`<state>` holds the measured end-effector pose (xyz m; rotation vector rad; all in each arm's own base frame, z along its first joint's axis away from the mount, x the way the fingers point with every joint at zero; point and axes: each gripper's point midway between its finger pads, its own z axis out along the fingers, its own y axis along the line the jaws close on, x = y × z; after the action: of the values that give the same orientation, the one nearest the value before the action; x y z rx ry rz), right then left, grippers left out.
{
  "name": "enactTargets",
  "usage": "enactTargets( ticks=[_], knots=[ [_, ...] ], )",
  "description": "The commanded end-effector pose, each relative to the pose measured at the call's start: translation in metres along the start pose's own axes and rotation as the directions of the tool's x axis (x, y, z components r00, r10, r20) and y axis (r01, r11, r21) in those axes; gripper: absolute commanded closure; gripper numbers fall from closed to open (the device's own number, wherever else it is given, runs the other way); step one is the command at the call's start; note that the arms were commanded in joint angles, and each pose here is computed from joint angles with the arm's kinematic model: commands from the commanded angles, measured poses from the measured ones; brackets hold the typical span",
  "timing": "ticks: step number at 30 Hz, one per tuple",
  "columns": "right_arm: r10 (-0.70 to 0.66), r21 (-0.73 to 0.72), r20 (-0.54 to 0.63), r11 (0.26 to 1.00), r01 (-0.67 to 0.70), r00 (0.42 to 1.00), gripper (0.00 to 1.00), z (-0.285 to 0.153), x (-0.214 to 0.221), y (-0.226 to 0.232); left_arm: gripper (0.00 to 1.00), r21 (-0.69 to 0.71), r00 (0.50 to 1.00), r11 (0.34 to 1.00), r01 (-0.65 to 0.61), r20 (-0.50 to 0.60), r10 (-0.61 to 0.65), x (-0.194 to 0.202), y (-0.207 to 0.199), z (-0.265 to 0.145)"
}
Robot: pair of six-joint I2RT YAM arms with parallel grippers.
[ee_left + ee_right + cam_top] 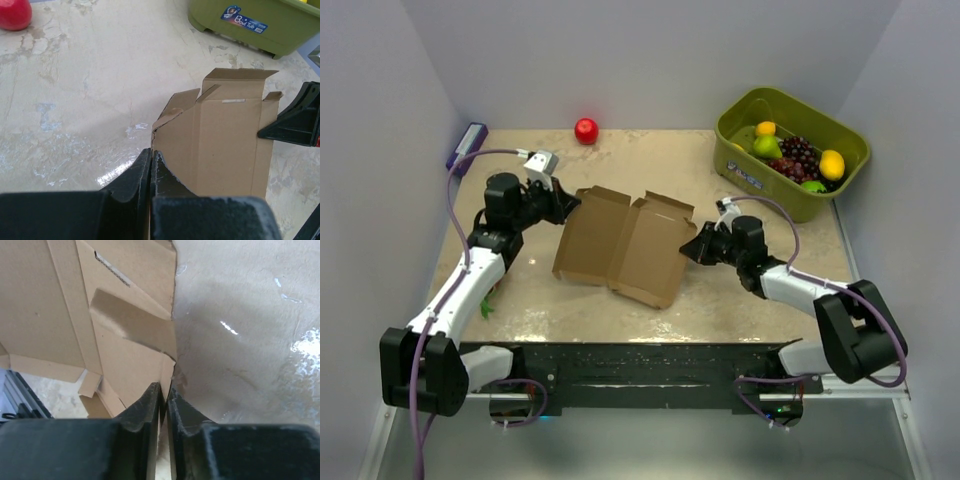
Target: Fold the paper box
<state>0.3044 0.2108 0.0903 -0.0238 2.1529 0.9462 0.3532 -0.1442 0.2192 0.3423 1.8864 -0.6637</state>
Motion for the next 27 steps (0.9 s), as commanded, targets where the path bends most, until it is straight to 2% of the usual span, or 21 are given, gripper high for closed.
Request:
enactTargets(
  ticks=[1,2,3,5,6,7,8,10,11,12,14,15,17,19,20,23,27],
  knots=[
    [-0.090,-0.092,0.068,0.991,0.096,0.994,0.97,0.002,-0.027,0.025,1.00,0.021,0.995,0.999,-0.033,0.090,0.031,-0.025,-0.008,-0.008],
    [-0.117,-0.112,0.088,0.986,0.126,0.989,1.00,0.000,-0.041,0.037,1.00,0.018,0.995,0.999,-0.041,0.096,0.039,-0.027,-0.008,-0.009],
    [-0.147,-0.091,0.051,0.984,0.151,0.988,1.00,-0.002,-0.038,0.034,1.00,0.005,0.994,0.999,-0.049,0.098,0.049,-0.029,-0.007,-0.011],
    [-0.199,-0.100,0.069,0.974,0.205,0.978,1.00,-0.009,-0.059,0.050,0.73,-0.086,0.989,0.993,-0.076,0.121,0.086,-0.040,0.006,-0.017],
    [-0.239,-0.088,0.035,0.966,0.242,0.970,1.00,-0.016,-0.058,0.050,0.59,-0.112,0.982,0.989,-0.100,0.151,0.116,-0.050,0.005,-0.025],
    [-0.258,-0.087,0.026,0.962,0.260,0.966,1.00,-0.020,-0.062,0.055,0.29,-0.162,0.975,0.981,-0.111,0.174,0.139,-0.058,0.011,-0.031],
    [-0.287,-0.097,0.048,0.952,0.290,0.957,1.00,-0.025,-0.080,0.069,0.19,-0.186,0.965,0.973,-0.138,0.194,0.174,-0.066,0.012,-0.037],
    [-0.318,-0.081,-0.007,0.945,0.317,0.948,1.00,-0.033,-0.079,0.070,0.08,-0.230,0.934,0.957,-0.175,0.270,0.235,-0.089,0.007,-0.056],
    [-0.337,-0.085,0.015,0.938,0.337,0.941,1.00,-0.038,-0.096,0.082,0.06,-0.242,0.914,0.948,-0.209,0.296,0.277,-0.100,0.003,-0.063],
    [-0.346,-0.072,-0.032,0.936,0.343,0.938,1.00,-0.043,-0.091,0.079,0.05,-0.246,0.891,0.941,-0.232,0.333,0.307,-0.112,-0.005,-0.074],
    [-0.366,-0.079,-0.027,0.928,0.363,0.930,1.00,-0.049,-0.107,0.093,0.03,-0.218,0.853,0.929,-0.300,0.375,0.363,-0.127,-0.023,-0.082],
    [-0.364,-0.078,-0.064,0.930,0.359,0.929,1.00,-0.053,-0.103,0.092,0.03,-0.193,0.835,0.926,-0.324,0.401,0.376,-0.135,-0.034,-0.085],
    [-0.376,-0.097,-0.063,0.924,0.370,0.924,1.00,-0.058,-0.113,0.104,0.03,-0.116,0.783,0.890,-0.440,0.434,0.444,-0.147,-0.065,-0.086],
    [-0.385,-0.119,-0.106,0.920,0.373,0.917,1.00,-0.063,-0.108,0.109,0.03,-0.025,0.764,0.859,-0.511,0.444,0.468,-0.145,-0.090,-0.076],
    [-0.397,-0.127,-0.103,0.914,0.384,0.912,1.00,-0.065,-0.111,0.116,0.03,-0.015,0.738,0.833,-0.553,0.454,0.499,-0.151,-0.098,-0.075],
    [-0.433,-0.147,-0.118,0.898,0.415,0.894,1.00,-0.070,-0.108,0.126,0.04,0.076,0.729,0.792,-0.606,0.450,0.515,-0.148,-0.115,-0.061],
    [-0.453,-0.163,-0.143,0.888,0.430,0.880,1.00,-0.074,-0.104,0.130,0.04,0.186,0.742,0.759,-0.624,0.444,0.502,-0.141,-0.130,-0.043]
  ],
)
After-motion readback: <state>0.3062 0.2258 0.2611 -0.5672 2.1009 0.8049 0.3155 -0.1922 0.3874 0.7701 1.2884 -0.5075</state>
